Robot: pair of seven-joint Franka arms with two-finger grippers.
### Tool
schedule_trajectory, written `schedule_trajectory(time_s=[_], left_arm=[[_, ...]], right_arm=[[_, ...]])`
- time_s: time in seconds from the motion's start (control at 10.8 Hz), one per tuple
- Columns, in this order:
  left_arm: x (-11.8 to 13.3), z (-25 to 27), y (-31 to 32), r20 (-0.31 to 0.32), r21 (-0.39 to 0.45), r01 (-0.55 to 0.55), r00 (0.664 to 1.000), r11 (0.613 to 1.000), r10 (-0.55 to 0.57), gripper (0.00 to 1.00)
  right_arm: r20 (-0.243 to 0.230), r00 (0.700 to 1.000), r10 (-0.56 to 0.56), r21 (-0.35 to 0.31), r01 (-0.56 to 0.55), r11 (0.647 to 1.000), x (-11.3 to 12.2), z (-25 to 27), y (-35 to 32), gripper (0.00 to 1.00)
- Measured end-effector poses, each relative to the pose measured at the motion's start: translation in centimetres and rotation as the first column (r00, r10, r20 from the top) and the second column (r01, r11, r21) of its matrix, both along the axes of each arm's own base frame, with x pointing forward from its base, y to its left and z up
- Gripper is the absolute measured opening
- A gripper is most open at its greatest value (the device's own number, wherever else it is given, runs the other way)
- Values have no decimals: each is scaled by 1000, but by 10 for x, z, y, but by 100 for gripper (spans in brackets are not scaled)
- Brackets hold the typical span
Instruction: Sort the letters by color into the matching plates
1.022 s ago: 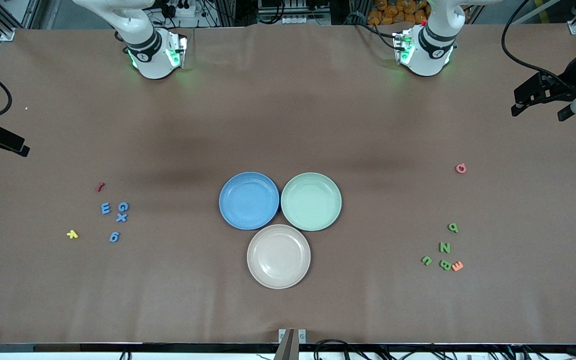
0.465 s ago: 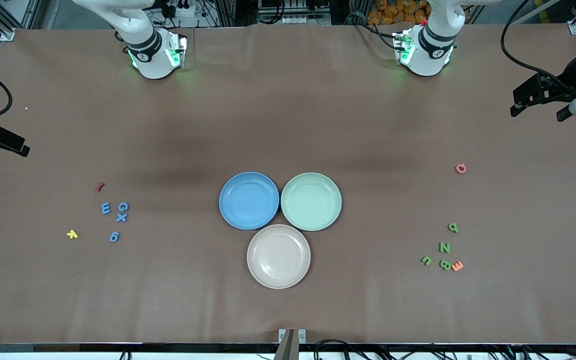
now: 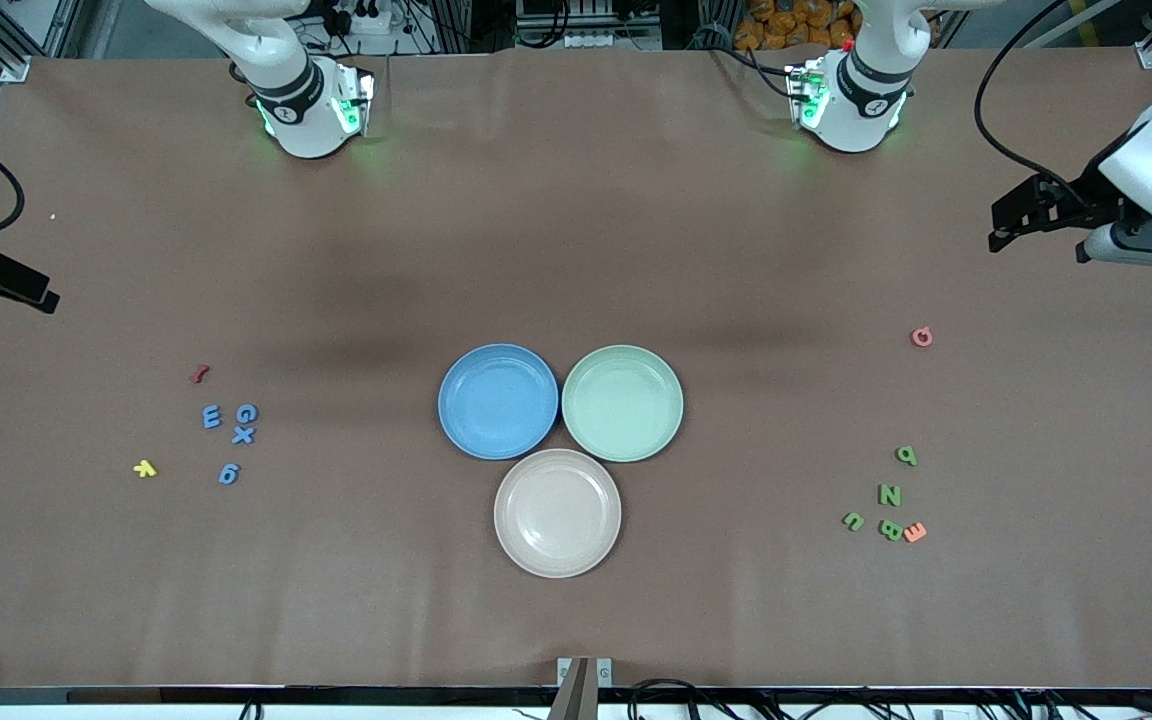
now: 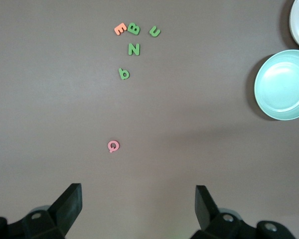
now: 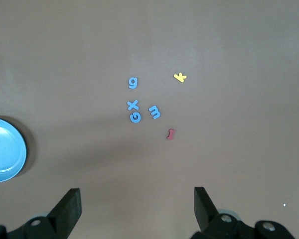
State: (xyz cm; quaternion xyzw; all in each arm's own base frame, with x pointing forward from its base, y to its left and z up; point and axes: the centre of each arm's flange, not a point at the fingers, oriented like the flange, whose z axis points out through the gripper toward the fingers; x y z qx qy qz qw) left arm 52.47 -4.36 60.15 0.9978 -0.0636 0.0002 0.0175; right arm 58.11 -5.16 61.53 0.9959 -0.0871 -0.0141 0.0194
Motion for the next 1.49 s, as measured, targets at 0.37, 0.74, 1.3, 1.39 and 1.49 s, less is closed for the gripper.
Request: schedule_trajectory(time_s=[0.37, 0.74, 1.3, 1.39, 1.49], left_arm=[[13, -25, 7, -38, 6, -14, 999, 1000, 15, 100], [55, -86, 59, -127, 16, -106, 986, 994, 107, 100], [109, -211, 74, -172, 49, -221, 959, 974, 226, 100], [115, -230, 74, -172, 50, -223, 958, 974, 228, 100], [121, -247, 75, -157, 49, -225, 960, 973, 230, 100]], right_arm=[[23, 1000, 1, -2, -1, 1000, 4, -1, 0, 100], [57, 998, -1, -5, 1, 1000, 15, -33, -3, 100], [67, 987, 147, 6, -148, 989, 29, -119, -36, 100], [67, 977, 202, 12, -203, 979, 29, -135, -48, 100], [61, 968, 244, 16, -245, 969, 27, -151, -55, 100]])
